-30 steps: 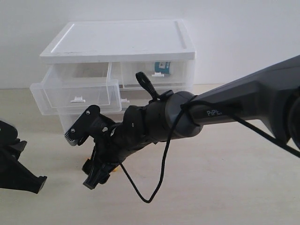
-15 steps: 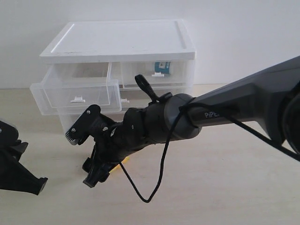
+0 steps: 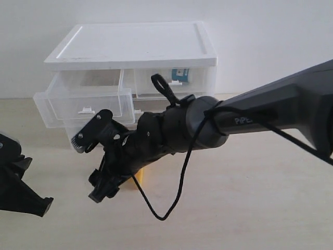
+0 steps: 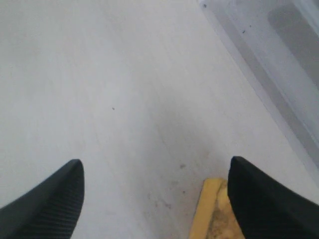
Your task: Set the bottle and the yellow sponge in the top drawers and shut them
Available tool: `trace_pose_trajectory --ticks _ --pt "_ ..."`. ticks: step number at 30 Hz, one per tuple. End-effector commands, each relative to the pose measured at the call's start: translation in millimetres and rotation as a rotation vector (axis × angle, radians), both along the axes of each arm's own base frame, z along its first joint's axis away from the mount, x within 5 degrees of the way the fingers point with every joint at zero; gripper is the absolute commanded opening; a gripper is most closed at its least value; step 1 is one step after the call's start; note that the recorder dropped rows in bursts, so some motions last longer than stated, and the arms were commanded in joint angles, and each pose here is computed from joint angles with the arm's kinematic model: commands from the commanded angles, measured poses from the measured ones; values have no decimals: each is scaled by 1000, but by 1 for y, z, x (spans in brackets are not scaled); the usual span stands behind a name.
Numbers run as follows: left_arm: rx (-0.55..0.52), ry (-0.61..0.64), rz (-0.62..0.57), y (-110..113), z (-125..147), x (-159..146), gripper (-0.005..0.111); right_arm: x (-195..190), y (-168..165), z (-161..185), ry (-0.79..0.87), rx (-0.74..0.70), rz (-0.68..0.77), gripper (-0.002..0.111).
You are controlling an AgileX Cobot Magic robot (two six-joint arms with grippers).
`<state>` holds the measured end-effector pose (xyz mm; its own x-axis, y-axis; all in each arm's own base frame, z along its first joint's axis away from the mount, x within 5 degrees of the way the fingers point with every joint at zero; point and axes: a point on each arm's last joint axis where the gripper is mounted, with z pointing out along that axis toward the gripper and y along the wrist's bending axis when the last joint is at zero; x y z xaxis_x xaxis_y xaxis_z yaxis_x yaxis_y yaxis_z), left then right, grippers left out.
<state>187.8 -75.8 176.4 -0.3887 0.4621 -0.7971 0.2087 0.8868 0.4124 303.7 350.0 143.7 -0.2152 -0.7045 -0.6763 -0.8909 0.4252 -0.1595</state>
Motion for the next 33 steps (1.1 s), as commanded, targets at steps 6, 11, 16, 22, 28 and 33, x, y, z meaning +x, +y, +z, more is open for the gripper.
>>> trace_pose_trajectory --ticks 6,11,16,22,28,33 --pt "-3 -3 0 1 0 -1 4 13 -22 30 159 136 -259 71" --pt "0 -7 -6 1 1 -1 4 19 -40 25 308 108 -435 71" --pt "-1 -3 -8 0 1 -1 4 15 -43 22 350 64 -454 71" --pt "-4 0 -9 0 0 -1 4 16 -42 22 360 85 -477 71" --pt "-13 0 -5 0 0 -1 4 13 -33 7 361 80 -470 71" --pt "-16 4 -6 0 0 -1 4 13 -29 -2 347 81 -461 71"
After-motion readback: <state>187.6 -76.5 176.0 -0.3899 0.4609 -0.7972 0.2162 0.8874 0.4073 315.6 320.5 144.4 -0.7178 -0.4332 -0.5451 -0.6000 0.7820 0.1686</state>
